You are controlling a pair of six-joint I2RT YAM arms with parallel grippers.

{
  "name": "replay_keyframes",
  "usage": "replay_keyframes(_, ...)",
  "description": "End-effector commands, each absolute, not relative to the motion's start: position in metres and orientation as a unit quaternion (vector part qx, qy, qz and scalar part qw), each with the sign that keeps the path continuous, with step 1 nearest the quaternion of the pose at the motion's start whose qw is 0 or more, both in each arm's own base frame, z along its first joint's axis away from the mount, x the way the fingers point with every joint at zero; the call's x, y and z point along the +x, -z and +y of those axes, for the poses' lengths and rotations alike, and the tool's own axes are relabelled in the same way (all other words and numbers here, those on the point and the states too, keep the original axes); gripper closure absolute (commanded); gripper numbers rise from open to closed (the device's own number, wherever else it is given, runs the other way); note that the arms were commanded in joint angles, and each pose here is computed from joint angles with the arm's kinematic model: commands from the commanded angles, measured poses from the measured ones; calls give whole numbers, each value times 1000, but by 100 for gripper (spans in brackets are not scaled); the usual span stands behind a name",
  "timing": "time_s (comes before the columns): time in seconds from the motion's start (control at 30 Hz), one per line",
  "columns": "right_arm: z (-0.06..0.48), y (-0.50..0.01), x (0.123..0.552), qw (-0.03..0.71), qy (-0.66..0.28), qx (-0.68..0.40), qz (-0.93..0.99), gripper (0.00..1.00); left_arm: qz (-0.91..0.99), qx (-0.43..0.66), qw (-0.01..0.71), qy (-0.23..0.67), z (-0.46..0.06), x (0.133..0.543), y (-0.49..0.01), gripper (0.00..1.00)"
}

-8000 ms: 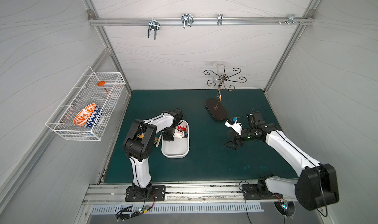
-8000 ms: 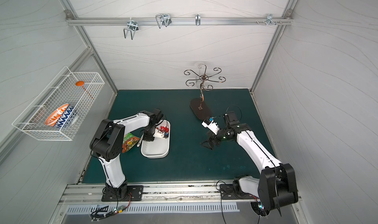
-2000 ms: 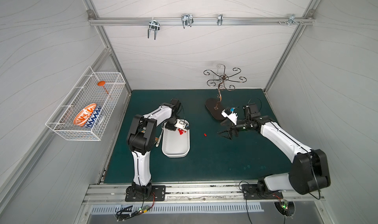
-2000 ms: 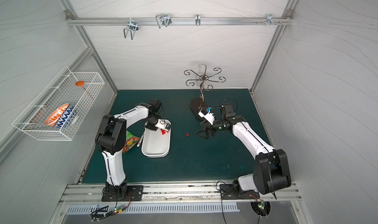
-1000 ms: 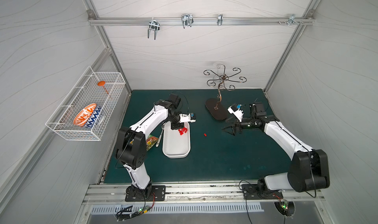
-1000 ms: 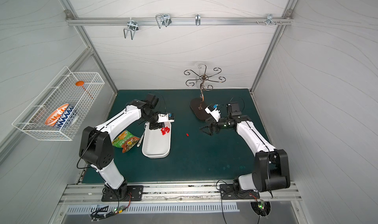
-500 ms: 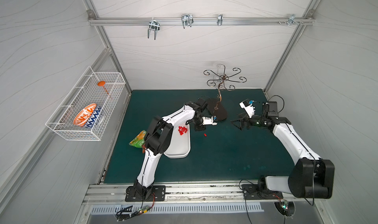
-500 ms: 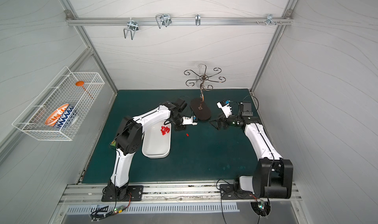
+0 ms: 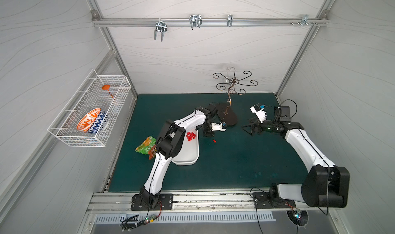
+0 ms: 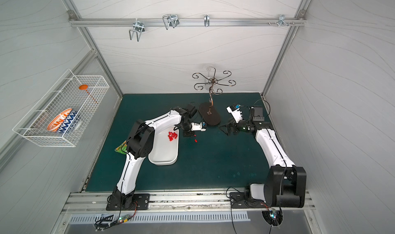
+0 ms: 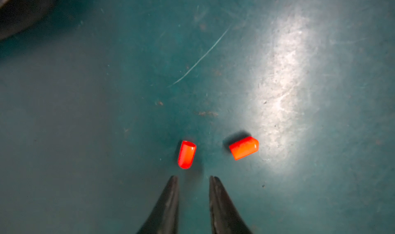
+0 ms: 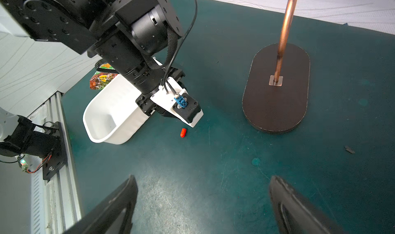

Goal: Take the screw protection sleeves out of the storage box
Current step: Place the screw protection sleeve at the center of the board.

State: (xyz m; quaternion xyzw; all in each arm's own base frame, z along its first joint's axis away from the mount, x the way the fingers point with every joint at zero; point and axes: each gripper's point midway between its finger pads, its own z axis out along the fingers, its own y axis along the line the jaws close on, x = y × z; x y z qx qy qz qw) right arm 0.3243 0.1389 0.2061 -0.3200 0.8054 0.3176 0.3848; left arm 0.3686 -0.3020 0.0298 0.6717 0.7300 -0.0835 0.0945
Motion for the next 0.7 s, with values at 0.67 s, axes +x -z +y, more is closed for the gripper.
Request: replay_keyframes(0.67,213,-226,282,337,-350,-458,745,1,798,559,179,136,-227,317,-153,54)
